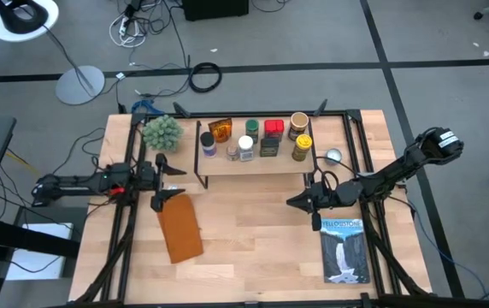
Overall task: Shelf spices
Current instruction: Return to Home Position
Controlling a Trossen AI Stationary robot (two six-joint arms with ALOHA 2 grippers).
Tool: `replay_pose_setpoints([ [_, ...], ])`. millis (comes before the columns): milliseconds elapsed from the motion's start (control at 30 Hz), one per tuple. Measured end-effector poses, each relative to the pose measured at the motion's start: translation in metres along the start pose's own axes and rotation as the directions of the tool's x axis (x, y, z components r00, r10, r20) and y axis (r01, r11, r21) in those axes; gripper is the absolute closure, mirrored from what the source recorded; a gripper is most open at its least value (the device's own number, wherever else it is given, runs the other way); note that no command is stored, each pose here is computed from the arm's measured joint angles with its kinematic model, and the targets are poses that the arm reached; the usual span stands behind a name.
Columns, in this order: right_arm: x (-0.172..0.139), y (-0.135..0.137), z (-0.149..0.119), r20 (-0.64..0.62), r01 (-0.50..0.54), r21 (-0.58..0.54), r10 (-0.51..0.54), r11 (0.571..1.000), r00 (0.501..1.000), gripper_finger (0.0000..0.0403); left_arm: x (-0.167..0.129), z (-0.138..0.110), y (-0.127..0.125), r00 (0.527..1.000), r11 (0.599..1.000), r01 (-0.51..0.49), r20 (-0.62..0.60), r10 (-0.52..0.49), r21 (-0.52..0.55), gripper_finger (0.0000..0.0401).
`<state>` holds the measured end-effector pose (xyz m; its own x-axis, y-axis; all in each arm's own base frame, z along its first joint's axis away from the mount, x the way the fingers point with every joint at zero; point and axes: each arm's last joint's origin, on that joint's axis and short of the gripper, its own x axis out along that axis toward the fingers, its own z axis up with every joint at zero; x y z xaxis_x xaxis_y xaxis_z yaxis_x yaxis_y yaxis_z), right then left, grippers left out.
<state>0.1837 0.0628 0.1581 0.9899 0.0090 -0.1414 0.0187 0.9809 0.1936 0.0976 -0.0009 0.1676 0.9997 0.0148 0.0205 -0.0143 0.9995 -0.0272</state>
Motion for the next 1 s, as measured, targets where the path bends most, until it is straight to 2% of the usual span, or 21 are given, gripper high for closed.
replay_pose_setpoints([
  [233,0.0,0.0003,0.0006,0.006,-0.003,0.003,0.003,1.0,1.0,0.038,-0.0006,0.0042,0.0049,0.999,0.999,0.031,0.043,-0.033,0.032,0.0117],
  [433,0.0,0.0004,0.0005,0.005,-0.004,0.002,0.004,1.0,1.0,0.0379,-0.001,0.0034,0.0037,0.988,0.989,0.148,0.031,-0.148,0.018,0.0117],
  [633,-0.0001,0.0004,0.0006,0.006,-0.005,0.008,0.005,1.0,1.0,0.0378,-0.0007,0.0024,0.0052,0.995,0.995,0.094,0.023,-0.095,0.031,0.0117],
  [1000,-0.0001,0.0007,0.001,0.009,-0.012,0.013,0.012,1.0,1.0,0.0379,-0.0009,0.007,0.0052,0.993,0.995,0.09,0.072,-0.093,0.039,0.0117],
])
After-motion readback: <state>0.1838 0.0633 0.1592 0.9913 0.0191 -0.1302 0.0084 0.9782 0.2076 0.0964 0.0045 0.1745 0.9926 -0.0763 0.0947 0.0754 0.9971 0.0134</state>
